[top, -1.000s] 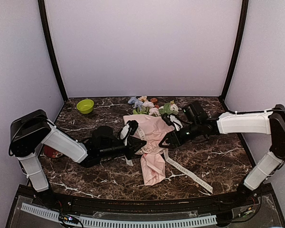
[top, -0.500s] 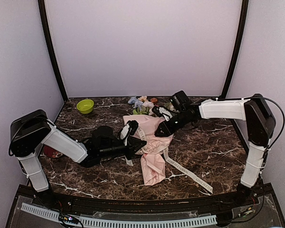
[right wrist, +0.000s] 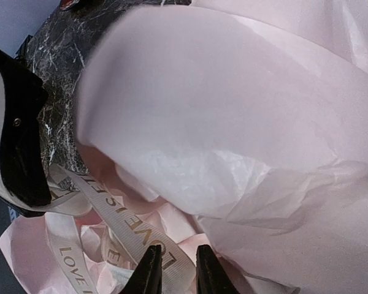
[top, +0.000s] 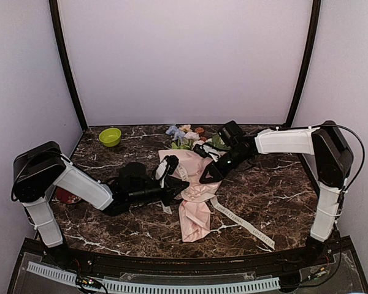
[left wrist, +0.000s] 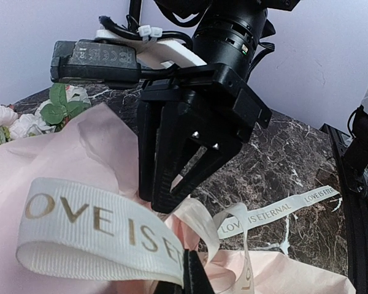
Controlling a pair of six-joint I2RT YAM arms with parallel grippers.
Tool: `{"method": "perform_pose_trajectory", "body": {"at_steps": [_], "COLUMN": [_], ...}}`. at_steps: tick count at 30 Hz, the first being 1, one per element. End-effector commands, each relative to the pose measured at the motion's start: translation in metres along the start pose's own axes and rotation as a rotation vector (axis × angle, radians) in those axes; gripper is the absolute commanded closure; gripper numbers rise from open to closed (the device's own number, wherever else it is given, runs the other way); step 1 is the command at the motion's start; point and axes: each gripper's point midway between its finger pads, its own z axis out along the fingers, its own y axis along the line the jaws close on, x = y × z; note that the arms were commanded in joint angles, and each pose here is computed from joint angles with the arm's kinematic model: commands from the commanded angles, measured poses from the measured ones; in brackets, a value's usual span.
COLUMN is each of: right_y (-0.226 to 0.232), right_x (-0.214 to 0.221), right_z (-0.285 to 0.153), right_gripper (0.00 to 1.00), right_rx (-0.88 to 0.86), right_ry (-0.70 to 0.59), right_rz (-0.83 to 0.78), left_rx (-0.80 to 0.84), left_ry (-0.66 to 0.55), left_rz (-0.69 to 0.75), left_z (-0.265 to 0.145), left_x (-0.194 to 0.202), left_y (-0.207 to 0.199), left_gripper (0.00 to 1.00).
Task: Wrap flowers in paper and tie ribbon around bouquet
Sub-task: Cross the half-tied ribbon over the folded bouquet.
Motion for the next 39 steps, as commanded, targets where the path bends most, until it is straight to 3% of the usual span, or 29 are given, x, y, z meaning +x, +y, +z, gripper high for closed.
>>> {"method": "perform_pose_trajectory", "body": {"at_steps": [1, 13, 17, 23, 32, 39], "right_y": [0.011, -0.014, -0.012, -0.002, 0.031, 0.028], "right_x": [0.000, 0.005, 0.004, -0.003, -0.026, -0.012], "right_z": [-0.003, -0.002, 0.003, 0.008, -0.015, 0.005], "right_gripper": [0.80, 0.81, 0.81, 0.74, 0.65, 0.56], "right_rx": [-0.061, 0.086, 0.054, -0.020, -0.117, -0.062], "right_ry": [-0.009, -0.007, 0.006, -0.005, -0.160, -0.111], "right_rz": [-0.025, 0.002, -0.008, -0.013, -0.044, -0.035], "left_rx": [0.009, 0.012, 0.010, 0.007, 0.008, 0.008], "left_ry": [-0.017, -0.011, -0.009, -0.004, -0.019, -0.019], "left_rz": [0.016, 0.018, 0.018, 0.017, 0.026, 0.022], "left_z": [-0.006, -0.007, -0.008, -0.007, -0.009, -0.009], "left_x": [-0.008, -0.008, -0.007, -0.005, -0.011, -0.011], "left_y": [-0.003, -0.004, -0.003, -0.003, -0.004, -0.004], "left_gripper": [1.00, 1.00, 1.00, 1.00, 1.00, 1.00]}}
